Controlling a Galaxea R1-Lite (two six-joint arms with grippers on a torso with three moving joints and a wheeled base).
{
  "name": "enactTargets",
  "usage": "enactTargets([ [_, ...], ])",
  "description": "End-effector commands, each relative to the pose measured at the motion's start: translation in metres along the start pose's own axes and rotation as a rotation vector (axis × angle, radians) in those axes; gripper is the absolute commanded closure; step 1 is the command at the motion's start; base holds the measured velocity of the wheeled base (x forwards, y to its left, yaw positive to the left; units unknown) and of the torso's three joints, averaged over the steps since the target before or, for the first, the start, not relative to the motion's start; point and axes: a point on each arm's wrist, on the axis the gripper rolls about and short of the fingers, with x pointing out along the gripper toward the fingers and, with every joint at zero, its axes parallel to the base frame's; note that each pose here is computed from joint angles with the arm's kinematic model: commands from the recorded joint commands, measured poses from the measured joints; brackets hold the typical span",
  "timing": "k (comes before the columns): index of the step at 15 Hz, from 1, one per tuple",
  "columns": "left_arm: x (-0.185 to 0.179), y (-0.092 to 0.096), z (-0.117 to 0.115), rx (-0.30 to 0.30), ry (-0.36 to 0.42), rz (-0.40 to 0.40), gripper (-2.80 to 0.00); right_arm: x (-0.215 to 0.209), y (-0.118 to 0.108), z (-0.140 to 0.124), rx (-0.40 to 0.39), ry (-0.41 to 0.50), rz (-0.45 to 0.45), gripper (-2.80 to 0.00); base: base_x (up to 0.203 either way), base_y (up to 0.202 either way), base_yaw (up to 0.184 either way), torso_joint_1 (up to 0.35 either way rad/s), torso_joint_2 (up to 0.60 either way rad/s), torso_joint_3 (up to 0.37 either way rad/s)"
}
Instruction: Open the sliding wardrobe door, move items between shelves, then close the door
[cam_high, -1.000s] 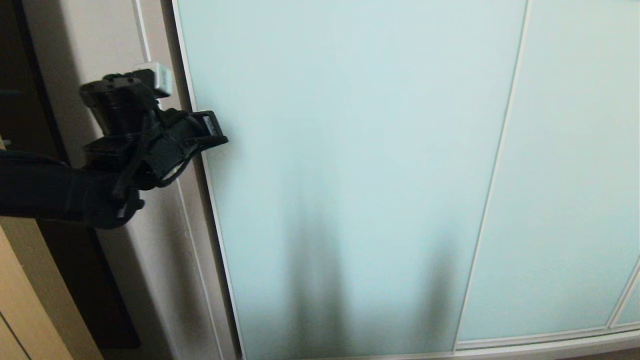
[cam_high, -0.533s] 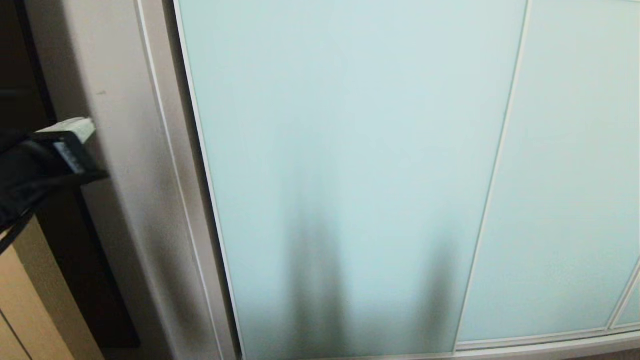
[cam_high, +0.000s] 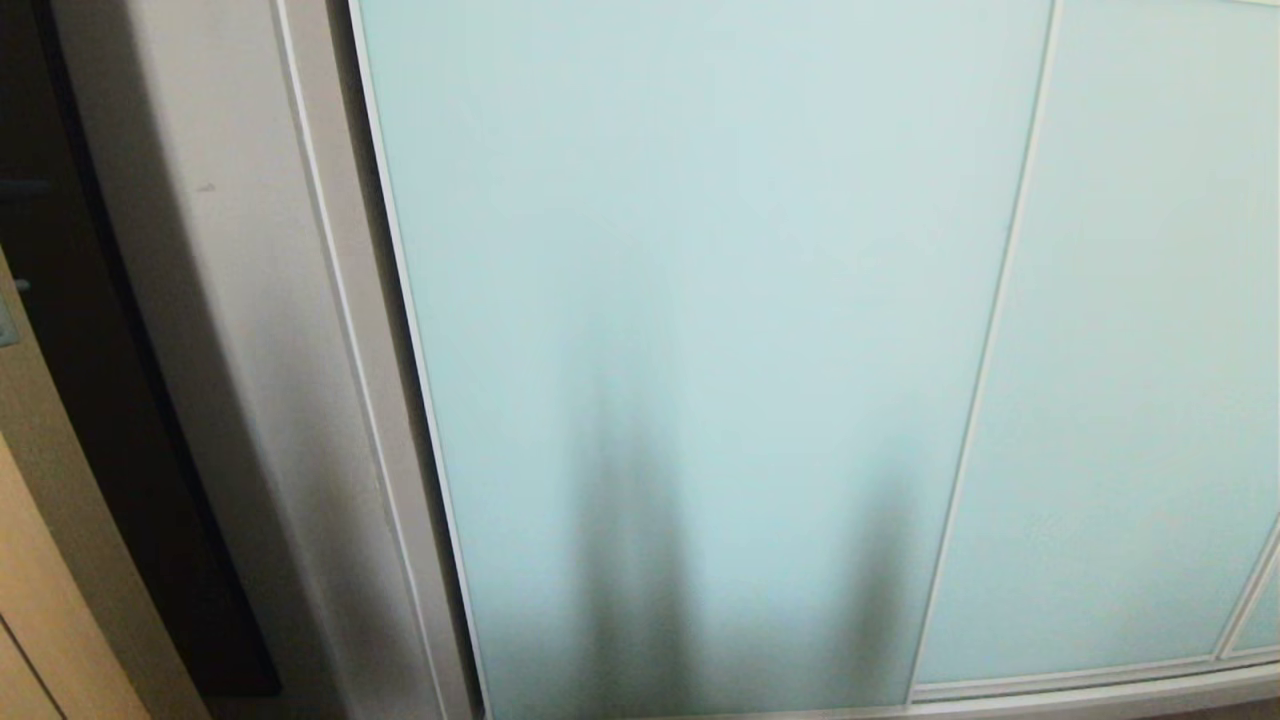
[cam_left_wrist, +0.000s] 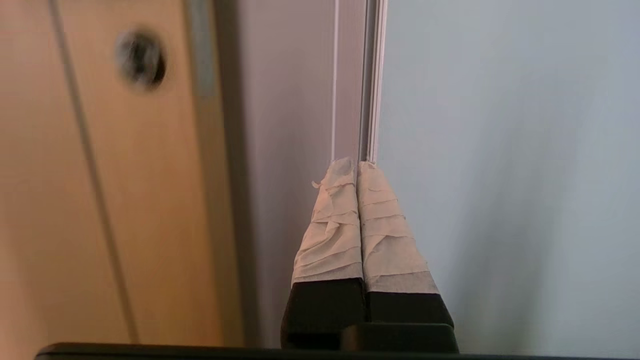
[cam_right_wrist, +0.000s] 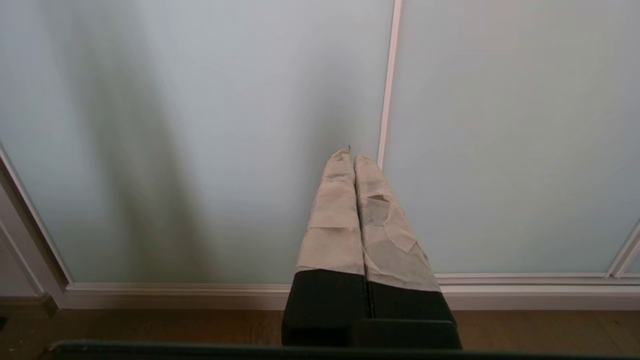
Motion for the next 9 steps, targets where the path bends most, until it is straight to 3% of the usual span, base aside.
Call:
enactTargets([
  [1, -0.054, 0.006, -0.027, -0.003, -0.023, -0.024, 0.0, 0.0, 0.0, 0.0, 0.0, 0.0, 0.0, 0.0, 0.0, 0.0, 0.0, 0.0, 0.0, 0.0],
  [3, -0.072, 0.007, -0.053, 0.003, 0.018, -0.05, 0.0, 0.0, 0.0, 0.0, 0.001, -0.001, 0.0, 0.0, 0.0, 0.0, 0.0, 0.0, 0.0, 0.0],
  [6, -0.066, 0.004, -0.107, 0.021, 0.159, -0.059, 0.0, 0.0, 0.0, 0.0, 0.0, 0.001, 0.0, 0.0, 0.0, 0.0, 0.0, 0.0, 0.0, 0.0],
  [7, -0.062, 0.003, -0.122, 0.026, 0.173, -0.064, 0.0, 0.0, 0.0, 0.0, 0.001, -0.001, 0.0, 0.0, 0.0, 0.0, 0.0, 0.0, 0.0, 0.0],
  [9, -0.058, 0.0, -0.127, 0.011, 0.104, -0.145, 0.0, 0.0, 0.0, 0.0, 0.0, -0.001, 0.0, 0.0, 0.0, 0.0, 0.0, 0.0, 0.0, 0.0],
])
